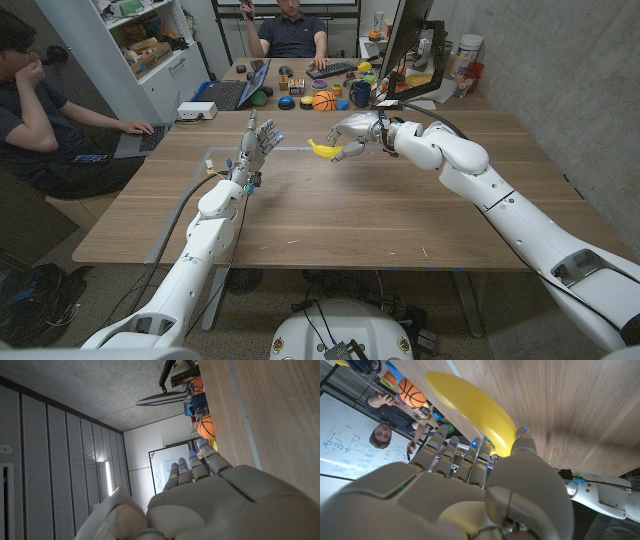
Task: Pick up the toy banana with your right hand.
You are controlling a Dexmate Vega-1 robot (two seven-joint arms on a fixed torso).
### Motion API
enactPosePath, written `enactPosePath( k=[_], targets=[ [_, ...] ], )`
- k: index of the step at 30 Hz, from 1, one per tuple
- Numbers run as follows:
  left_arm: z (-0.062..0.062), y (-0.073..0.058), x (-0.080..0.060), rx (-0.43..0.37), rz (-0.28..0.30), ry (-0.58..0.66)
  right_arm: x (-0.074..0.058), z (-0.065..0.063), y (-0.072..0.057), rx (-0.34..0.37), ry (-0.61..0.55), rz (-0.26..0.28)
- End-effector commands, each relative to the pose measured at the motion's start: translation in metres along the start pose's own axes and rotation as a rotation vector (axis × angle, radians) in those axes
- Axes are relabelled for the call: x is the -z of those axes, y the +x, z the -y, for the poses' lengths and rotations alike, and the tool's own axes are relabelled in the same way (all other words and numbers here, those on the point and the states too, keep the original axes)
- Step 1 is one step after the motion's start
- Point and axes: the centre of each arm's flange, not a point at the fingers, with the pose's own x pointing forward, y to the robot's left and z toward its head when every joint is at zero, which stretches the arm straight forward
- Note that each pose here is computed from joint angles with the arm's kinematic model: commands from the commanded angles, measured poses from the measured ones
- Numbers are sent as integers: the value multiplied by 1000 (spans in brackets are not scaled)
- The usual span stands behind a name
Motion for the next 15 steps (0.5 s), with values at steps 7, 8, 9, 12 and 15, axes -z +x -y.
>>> enactPosePath(
  k=[7, 8, 9, 12, 15],
  targets=[
    [-1, -1, 1, 6, -2, -2, 13, 50, -7, 46, -59, -16],
    [-1, -1, 1, 7, -3, -2, 14, 51, -7, 47, -64, -17],
    [-1, -1, 1, 7, -3, -2, 14, 53, -7, 50, -70, -18],
    [-1, -1, 1, 7, -1, -2, 15, 58, -8, 55, -71, -21],
    [-1, -2, 1, 7, -1, -1, 17, 62, -8, 61, -76, -24]
  ],
)
